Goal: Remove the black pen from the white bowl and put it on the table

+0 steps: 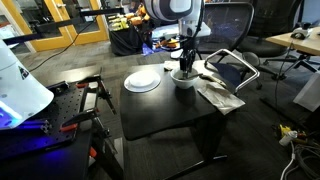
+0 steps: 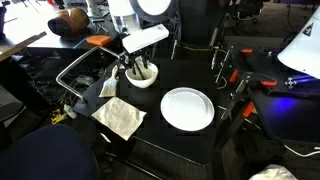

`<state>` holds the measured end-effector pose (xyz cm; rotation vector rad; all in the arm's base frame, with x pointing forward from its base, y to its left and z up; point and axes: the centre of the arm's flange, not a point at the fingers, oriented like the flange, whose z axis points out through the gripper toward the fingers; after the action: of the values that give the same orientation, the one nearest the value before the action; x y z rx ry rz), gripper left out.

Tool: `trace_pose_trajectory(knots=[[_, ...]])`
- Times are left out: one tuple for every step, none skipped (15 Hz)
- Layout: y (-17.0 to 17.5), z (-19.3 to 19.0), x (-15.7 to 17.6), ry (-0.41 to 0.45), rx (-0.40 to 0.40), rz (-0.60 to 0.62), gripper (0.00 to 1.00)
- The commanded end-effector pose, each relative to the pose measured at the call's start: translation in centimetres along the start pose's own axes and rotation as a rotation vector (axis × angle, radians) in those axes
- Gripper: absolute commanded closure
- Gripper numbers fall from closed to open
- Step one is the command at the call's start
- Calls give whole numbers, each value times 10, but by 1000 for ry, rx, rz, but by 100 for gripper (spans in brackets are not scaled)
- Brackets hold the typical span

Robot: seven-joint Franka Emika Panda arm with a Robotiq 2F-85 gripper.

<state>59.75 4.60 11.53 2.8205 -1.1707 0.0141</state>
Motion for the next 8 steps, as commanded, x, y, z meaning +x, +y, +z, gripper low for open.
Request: trace_pose_trajectory(knots=[[-7, 4, 7, 15, 10, 31, 36], [-8, 6, 8, 14, 9, 32, 33], [-9, 8, 9, 13, 8, 32, 35], [-10, 10, 10, 12, 8, 31, 34], [-11, 13, 10, 12, 5, 31, 34], [-12, 15, 11, 10, 4, 30, 34], [-13, 17, 12, 10, 2, 30, 34], [-14, 19, 12, 9, 1, 30, 49]])
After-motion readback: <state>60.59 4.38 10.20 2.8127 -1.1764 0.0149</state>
